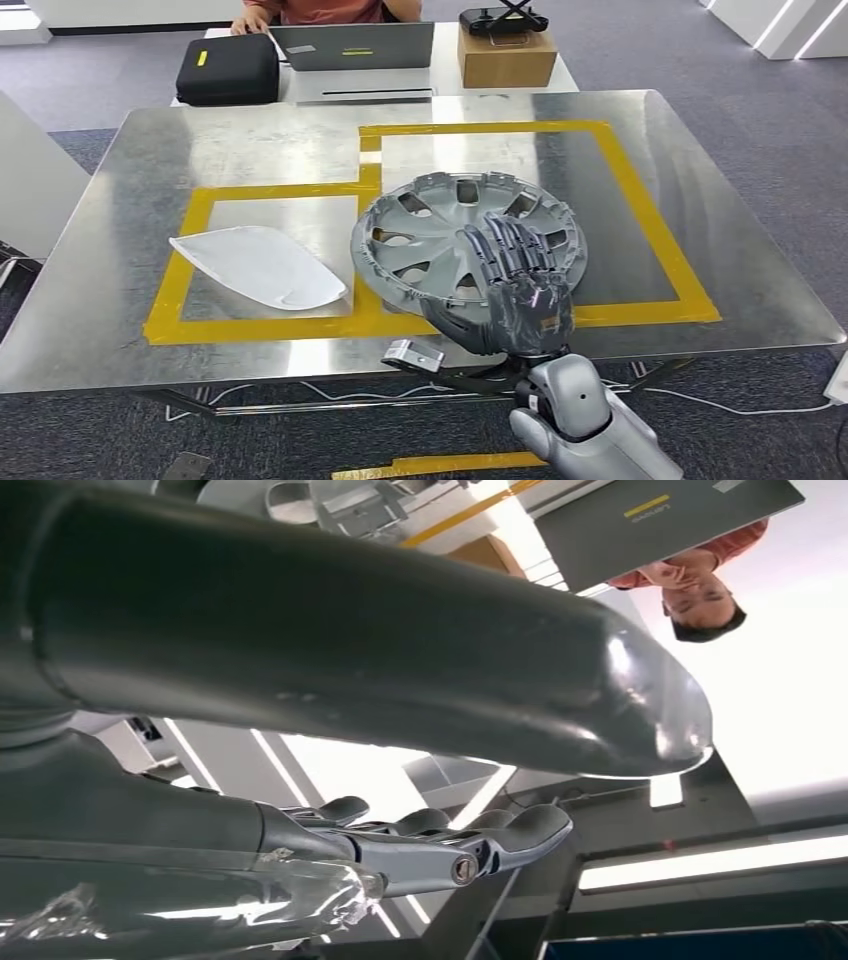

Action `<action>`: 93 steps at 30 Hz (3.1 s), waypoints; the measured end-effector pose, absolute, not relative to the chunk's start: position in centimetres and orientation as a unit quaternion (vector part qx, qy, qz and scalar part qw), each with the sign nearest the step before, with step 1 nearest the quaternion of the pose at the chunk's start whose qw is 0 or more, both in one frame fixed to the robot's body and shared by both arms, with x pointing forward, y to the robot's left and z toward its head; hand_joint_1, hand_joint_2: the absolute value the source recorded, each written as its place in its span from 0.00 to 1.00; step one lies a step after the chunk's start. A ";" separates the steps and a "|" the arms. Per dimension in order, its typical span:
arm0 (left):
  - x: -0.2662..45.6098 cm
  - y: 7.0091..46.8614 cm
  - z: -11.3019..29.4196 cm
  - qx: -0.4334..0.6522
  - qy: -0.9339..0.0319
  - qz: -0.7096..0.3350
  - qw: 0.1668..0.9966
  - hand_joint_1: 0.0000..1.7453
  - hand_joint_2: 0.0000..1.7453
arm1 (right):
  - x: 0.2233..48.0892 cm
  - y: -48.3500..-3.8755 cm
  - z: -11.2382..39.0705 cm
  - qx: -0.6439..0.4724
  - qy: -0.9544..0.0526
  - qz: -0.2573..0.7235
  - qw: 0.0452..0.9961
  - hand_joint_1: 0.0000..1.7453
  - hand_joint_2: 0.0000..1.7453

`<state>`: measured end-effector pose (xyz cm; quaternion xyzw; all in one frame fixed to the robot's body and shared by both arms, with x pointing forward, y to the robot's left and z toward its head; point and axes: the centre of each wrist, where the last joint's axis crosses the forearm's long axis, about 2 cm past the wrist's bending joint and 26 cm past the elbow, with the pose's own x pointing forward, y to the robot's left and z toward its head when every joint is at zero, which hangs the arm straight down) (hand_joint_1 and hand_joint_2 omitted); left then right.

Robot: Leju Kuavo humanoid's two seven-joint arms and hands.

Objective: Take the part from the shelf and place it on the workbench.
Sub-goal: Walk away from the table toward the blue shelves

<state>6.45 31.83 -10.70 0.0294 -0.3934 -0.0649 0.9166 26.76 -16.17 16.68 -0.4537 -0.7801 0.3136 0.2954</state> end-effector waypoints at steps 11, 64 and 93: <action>6.3 31.7 -10.7 0.033 -0.391 -0.063 0.917 0.00 0.00 | 26.9 -16.2 17.0 -0.452 -0.781 0.312 0.296 0.00 0.00; 6.2 32.1 -10.7 0.051 -0.380 -0.046 0.923 0.00 0.00 | 19.5 -25.6 6.7 -0.532 -0.526 0.339 0.571 0.00 0.00; 7.1 31.4 -10.4 0.060 -0.396 -0.055 0.915 0.00 0.00 | 4.4 -28.1 -10.5 -0.199 -0.082 0.389 0.896 0.00 0.00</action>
